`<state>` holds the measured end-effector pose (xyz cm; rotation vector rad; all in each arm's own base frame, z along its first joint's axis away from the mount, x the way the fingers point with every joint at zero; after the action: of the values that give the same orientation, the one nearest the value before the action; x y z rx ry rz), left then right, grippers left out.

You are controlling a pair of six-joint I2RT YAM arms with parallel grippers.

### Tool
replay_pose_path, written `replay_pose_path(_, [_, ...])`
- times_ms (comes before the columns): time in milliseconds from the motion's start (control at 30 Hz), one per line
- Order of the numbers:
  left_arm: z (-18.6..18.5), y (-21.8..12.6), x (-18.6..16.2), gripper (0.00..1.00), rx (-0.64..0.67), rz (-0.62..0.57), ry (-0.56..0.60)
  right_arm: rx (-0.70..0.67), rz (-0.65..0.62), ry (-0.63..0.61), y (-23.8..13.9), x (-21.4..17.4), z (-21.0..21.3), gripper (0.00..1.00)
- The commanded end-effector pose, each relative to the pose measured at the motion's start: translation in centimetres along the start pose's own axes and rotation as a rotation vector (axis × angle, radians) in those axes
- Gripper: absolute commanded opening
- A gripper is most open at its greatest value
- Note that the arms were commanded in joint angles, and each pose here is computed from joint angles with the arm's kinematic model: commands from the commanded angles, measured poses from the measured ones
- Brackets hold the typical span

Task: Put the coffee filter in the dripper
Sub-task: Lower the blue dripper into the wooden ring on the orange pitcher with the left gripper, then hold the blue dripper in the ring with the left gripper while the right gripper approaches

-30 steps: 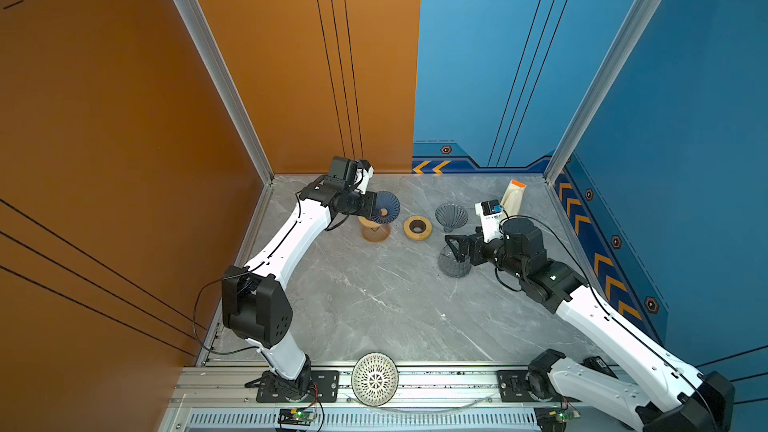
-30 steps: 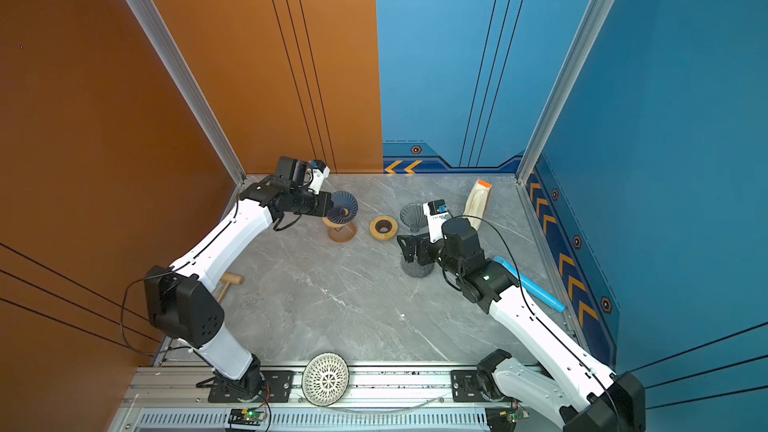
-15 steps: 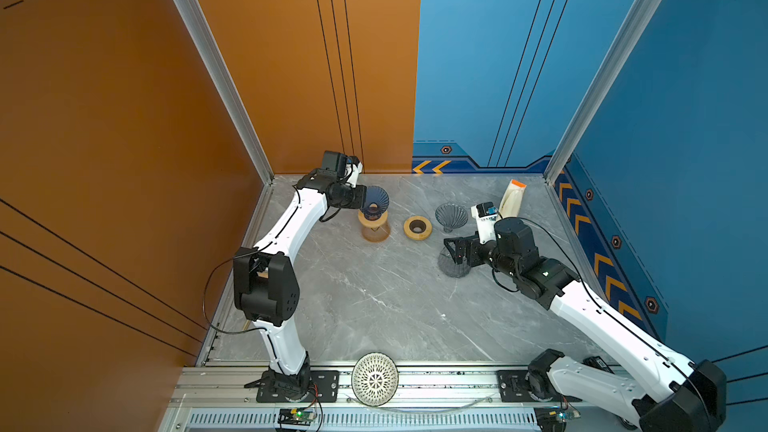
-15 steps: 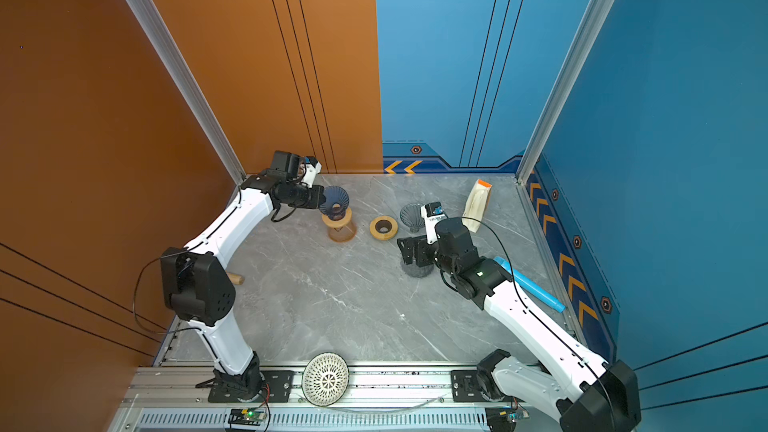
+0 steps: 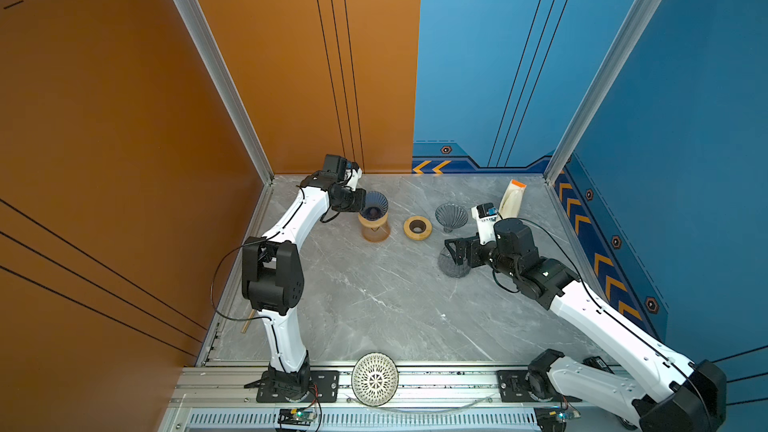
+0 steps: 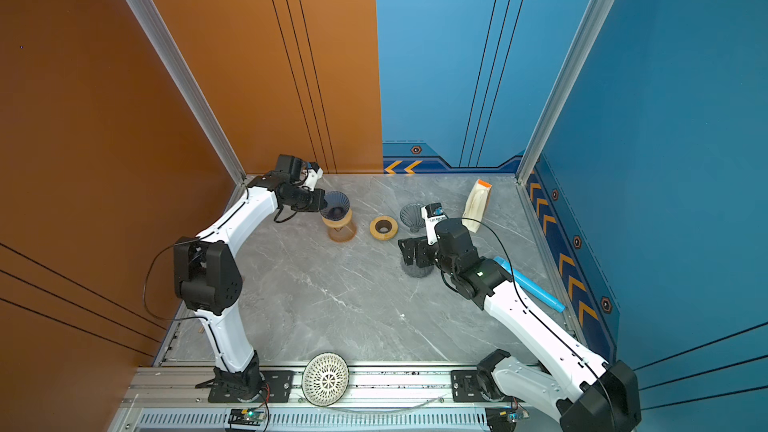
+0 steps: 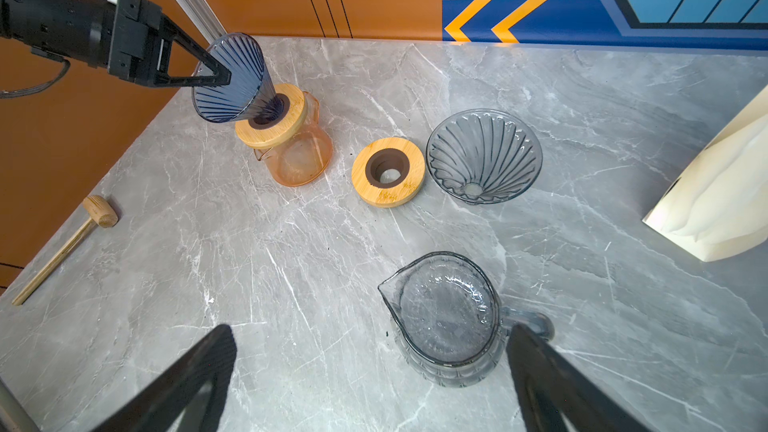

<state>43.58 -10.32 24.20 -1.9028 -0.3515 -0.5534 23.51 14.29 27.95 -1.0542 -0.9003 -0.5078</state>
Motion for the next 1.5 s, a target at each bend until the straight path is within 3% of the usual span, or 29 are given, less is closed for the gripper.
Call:
replay_pose_path(0, [0.5, -0.1, 0.7, 0.0, -0.036, -0.007, -0.016, -0.018, -0.013, -0.005, -0.7, 0.5, 0.1, 1.0])
replay_pose_path(433, [1.5, 1.4, -0.7, 0.0, -0.049, 0.099, -0.024, -0.041, -0.003, -0.045, -1.1, 0.8, 0.0, 1.0])
replay_pose_path(1033, [0.9, 0.3, -1.7, 0.0, -0.083, 0.314, 0.015, 0.035, 0.041, -0.093, -0.8, 0.8, 0.7, 1.0])
replay_pose_path(1467, [0.7, -0.6, -1.9, 0.0, -0.136, 0.371, 0.01, 0.042, 0.067, -0.103, -0.6, 0.9, 0.8, 1.0])
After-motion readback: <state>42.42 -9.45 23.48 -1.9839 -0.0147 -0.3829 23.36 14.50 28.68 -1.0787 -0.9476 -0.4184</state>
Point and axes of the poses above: each gripper's point midway between its finger pads, its own y axis out along the fingers, its own z axis along the line the jaws close on, x = y × z, the point moved 9 cm from there along -y, back along the fingers, and after that the axes turned 2 degrees about -y, right-handed, at the moved point
